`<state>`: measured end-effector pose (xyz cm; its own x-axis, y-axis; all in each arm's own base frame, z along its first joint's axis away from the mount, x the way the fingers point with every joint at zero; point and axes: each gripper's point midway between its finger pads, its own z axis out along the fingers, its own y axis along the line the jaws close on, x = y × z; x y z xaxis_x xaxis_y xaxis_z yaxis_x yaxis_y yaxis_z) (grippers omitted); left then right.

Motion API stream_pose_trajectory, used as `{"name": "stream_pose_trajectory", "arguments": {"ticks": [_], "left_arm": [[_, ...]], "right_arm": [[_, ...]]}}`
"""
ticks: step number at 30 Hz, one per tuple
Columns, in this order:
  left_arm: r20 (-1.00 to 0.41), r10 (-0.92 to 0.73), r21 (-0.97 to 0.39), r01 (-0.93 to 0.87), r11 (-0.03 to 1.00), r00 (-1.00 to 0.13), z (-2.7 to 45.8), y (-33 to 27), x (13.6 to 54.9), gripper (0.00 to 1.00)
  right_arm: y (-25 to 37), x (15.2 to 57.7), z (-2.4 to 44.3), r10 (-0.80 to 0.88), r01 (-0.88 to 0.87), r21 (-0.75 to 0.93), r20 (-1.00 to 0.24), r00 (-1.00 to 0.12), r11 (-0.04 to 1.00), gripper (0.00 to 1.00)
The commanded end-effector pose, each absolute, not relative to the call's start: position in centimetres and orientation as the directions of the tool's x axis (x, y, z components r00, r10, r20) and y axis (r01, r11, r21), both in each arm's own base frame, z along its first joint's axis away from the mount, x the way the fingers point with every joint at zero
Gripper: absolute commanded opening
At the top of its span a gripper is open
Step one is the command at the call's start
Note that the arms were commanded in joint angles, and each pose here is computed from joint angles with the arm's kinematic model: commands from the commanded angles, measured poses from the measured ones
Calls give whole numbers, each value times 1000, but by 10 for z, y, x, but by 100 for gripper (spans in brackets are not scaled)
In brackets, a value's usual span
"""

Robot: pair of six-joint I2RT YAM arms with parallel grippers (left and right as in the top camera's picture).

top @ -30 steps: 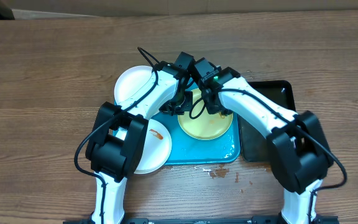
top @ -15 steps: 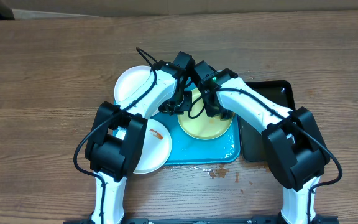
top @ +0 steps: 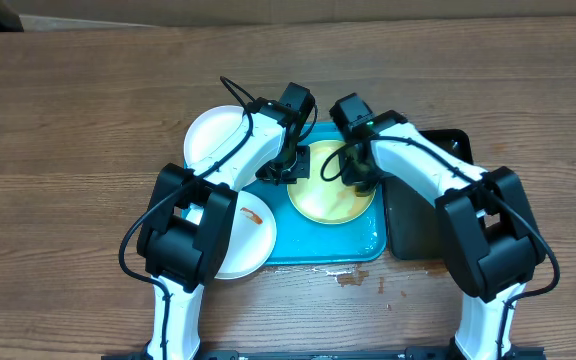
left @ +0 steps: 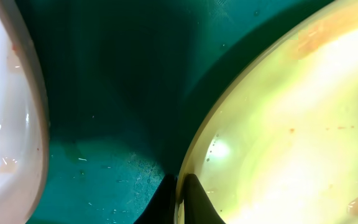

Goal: Clean dirty plates on tray and stack at the side
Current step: 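Scrub the yellow plate with the sponge in right gripper, then drop sponge into water tray and raise right arm away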

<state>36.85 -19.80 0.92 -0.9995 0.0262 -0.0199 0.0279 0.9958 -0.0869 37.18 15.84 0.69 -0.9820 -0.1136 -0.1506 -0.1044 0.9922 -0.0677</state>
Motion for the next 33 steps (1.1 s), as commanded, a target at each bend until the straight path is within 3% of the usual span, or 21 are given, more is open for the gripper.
{"name": "stream_pose_trajectory", "arguments": {"ticks": [1, 8, 15, 21, 27, 33], "left_arm": [[-1, 11, -35, 11, 999, -1000, -7, -189, 365, 4], [-1, 11, -35, 11, 999, -1000, -7, -189, 365, 4], [-1, 11, -39, 11, 999, -1000, -7, -190, 365, 4], [-1, 11, -39, 11, 999, -1000, -7, -189, 365, 5], [-2, 11, -39, 11, 999, -1000, -7, -190, 366, 6], [-1, 11, -39, 11, 999, -1000, -7, -190, 365, 12]], "right_arm": [[181, 351, -10, -160, -165, 73, -69, -985, 984, 4], [207, 330, -6, -264, -259, 241, -12, -964, 935, 4], [233, 319, 6, -274, -243, 413, 15, -962, 878, 4], [244, 332, 57, -302, -263, 612, -42, -952, 746, 4], [184, 368, 103, -162, -191, 539, -100, -982, 820, 4], [94, 368, 114, 3, -20, 339, -66, -998, 941, 4]]}}
